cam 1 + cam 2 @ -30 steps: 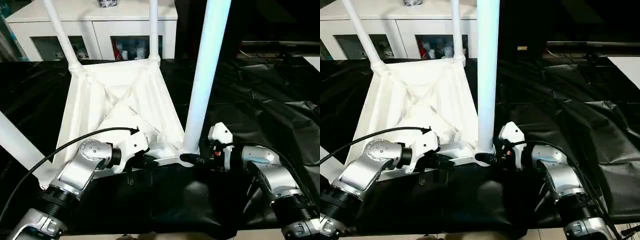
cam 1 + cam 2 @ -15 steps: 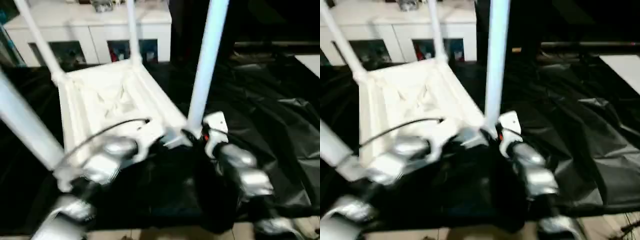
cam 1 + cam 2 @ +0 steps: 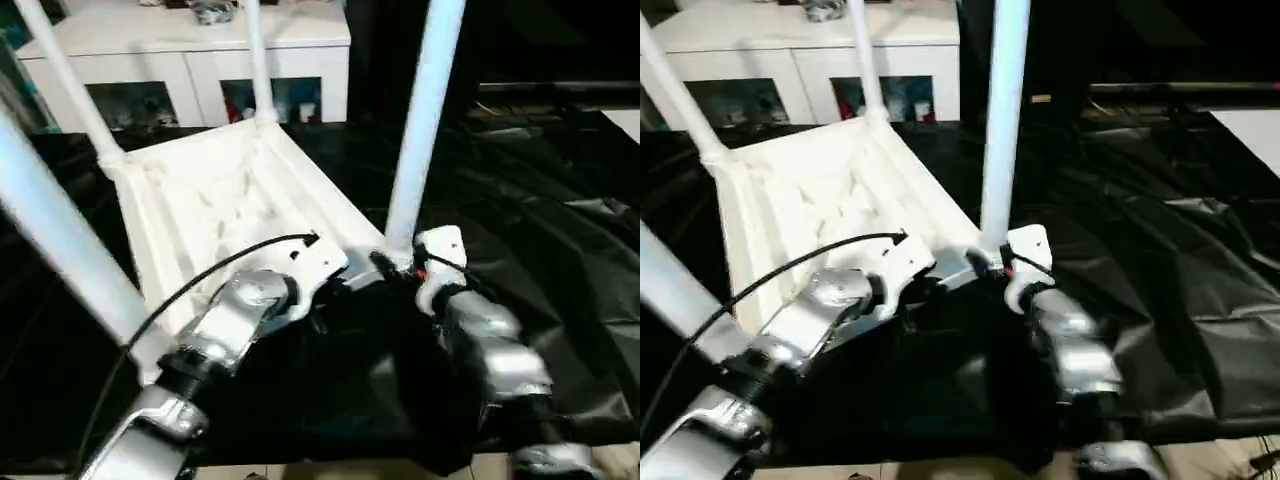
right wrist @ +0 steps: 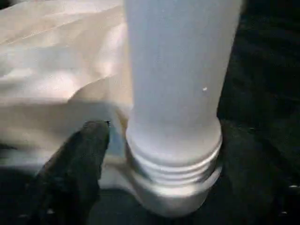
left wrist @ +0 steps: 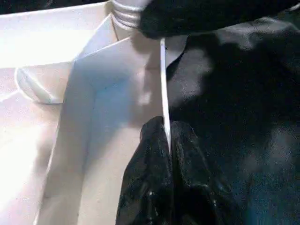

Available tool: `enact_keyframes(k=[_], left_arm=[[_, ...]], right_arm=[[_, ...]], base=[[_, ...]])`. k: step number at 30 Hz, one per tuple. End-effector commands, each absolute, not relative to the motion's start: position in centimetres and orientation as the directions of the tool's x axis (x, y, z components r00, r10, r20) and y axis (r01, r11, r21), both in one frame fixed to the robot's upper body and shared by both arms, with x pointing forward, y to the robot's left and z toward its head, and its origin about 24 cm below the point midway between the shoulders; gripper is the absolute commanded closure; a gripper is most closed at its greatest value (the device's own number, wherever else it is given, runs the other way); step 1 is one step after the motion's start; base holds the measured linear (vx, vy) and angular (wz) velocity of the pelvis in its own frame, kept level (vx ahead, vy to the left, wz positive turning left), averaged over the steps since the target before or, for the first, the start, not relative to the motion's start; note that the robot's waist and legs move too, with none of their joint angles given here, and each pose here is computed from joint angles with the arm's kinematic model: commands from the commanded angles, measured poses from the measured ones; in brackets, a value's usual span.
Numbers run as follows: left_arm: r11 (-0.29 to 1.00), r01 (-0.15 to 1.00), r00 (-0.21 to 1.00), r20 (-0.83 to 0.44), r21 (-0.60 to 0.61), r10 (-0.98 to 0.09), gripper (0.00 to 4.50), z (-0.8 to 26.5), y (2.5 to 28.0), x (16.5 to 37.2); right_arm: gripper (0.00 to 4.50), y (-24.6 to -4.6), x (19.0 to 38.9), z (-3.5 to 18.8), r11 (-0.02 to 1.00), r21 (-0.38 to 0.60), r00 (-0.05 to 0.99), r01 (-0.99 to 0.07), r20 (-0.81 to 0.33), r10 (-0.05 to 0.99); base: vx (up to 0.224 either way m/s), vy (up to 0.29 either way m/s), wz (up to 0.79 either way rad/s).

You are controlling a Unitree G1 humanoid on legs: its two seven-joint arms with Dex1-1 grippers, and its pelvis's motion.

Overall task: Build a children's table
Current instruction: Rotate leg to tighten

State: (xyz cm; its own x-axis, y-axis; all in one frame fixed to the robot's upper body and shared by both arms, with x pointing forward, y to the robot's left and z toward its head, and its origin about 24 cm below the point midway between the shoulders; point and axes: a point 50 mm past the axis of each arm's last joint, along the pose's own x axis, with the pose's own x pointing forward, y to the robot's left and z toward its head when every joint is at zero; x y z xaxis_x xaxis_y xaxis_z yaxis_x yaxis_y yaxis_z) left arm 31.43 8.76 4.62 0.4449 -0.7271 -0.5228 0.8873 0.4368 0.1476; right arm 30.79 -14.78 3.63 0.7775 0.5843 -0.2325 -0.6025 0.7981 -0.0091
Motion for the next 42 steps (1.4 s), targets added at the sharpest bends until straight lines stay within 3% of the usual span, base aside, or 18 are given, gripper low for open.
enact_keyframes(k=[1, 9, 19, 22, 23, 35, 42], left_arm=[[0.363, 0.922, 0.374, -0.544, 0.133, -0.752, 4.5, 4.0, 9.0, 30.5], [0.187, 0.982, 0.176, -0.557, 0.037, -0.812, 4.5, 4.0, 11.3, 28.1], [0.164, 0.986, 0.144, -0.554, 0.014, -0.82, 4.5, 4.4, 12.4, 27.7], [0.162, 0.987, 0.142, -0.556, 0.013, -0.819, 4.5, 4.5, 12.5, 27.7], [0.164, 0.986, 0.143, -0.555, 0.012, -0.82, 4.5, 4.5, 12.5, 27.7], [0.163, 0.987, 0.136, -0.562, 0.001, -0.816, 4.5, 4.4, 12.8, 27.5], [0.179, 0.984, 0.148, -0.566, 0.0, -0.811, 4.5, 4.2, 12.7, 27.6]], right_arm=[[0.53, -13.5, 29.9, 3.9, 0.663, -0.014, 0.645, -0.748, -0.248, 0.723], [0.53, -15.6, 29.2, 4.1, 0.529, -0.052, 0.518, -0.847, -0.307, 0.798], [0.53, -15.3, 28.5, 4.5, 0.388, 0.007, 0.369, -0.921, -0.298, 0.88], [0.53, -15.3, 28.4, 4.5, 0.382, 0.019, 0.36, -0.924, -0.291, 0.886], [0.81, -15.3, 28.4, 4.5, 0.384, 0.027, 0.361, -0.923, -0.283, 0.889], [1.73, -15.3, 28.2, 4.3, 0.373, 0.057, 0.346, -0.926, -0.267, 0.9], [1.81, -14.9, 28.3, 3.8, 0.405, 0.067, 0.374, -0.912, -0.273, 0.886]], base=[[0.0, 0.0, 0.0], [0.0, 0.0, 0.0], [0.0, 0.0, 0.0], [0.0, 0.0, 0.0], [0.0, 0.0, 0.0], [0.0, 0.0, 0.0], [0.0, 0.0, 0.0]])
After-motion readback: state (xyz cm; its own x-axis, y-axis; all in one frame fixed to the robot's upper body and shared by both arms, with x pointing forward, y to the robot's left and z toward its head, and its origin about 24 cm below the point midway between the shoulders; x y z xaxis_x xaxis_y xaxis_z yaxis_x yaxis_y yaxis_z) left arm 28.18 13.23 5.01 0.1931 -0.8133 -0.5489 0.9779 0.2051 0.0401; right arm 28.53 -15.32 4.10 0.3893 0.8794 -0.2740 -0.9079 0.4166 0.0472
